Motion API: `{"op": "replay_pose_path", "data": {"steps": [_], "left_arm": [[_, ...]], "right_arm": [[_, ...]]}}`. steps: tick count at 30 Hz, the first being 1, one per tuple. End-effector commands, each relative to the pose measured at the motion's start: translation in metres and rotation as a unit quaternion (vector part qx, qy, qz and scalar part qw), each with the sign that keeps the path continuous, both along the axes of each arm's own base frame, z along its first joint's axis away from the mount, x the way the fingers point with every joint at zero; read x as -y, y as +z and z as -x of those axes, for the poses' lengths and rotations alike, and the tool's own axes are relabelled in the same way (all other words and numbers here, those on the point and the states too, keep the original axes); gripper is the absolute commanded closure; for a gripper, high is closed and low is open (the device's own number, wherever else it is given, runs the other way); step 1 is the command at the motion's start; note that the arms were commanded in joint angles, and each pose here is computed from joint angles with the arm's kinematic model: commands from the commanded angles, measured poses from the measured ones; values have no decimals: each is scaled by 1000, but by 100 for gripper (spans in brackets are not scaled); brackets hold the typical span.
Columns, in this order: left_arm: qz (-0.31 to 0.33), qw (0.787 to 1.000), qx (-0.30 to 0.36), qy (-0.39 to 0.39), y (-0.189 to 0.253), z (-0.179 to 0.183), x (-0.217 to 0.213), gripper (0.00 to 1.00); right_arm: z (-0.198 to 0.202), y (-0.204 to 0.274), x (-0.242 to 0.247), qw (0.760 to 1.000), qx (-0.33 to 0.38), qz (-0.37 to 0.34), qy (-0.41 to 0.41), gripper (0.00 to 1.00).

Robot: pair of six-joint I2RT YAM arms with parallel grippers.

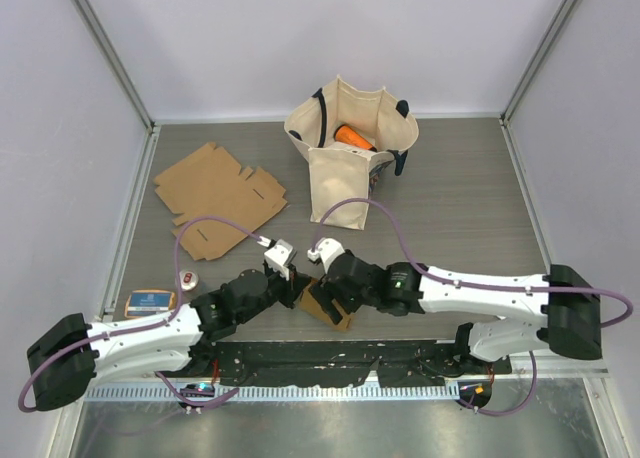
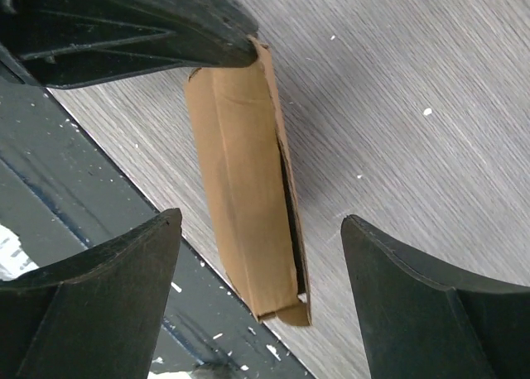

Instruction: Fold the paper box

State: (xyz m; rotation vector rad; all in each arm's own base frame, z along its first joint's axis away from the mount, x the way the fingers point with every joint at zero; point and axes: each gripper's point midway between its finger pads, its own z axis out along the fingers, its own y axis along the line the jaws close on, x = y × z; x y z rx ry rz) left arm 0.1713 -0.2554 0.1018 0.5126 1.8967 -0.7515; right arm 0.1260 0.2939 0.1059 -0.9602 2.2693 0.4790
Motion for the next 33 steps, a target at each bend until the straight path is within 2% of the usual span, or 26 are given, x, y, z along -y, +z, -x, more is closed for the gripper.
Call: {"op": "replay_pose_path", "data": {"steps": [1,7,10,12,15,18,24,30,33], "left_arm": [[8,1000,0,0,1,2,-1,100],[9,1000,-1,9,1,1,-4,100],[8,1000,-6,17,0,0,-5,100],[10,1000,-10,19,1,-1,-4,96],[16,999,-17,23,3,-1,-2,83],[17,999,-27,40,6,-4,-5,68],[13,995,-44,84,17,-4,-25,53],[34,990,-62,120,25,2,-49,47],[24,985,-73,157,18,2,-66,50]], "right_arm": [[-10,12,-24,997,64,16,44,18],[-19,-4,-19,992,103,68,16,28],[-21,-11,-17,992,106,69,3,38],[-22,-19,-14,991,107,75,-4,45],[-22,-33,-13,992,100,82,-7,51],[-20,-47,-13,992,94,85,-8,53],[-24,-58,-9,992,91,83,-34,54],[-32,-73,2,993,61,61,-77,53],[-31,-76,3,995,39,34,-88,51]]}}
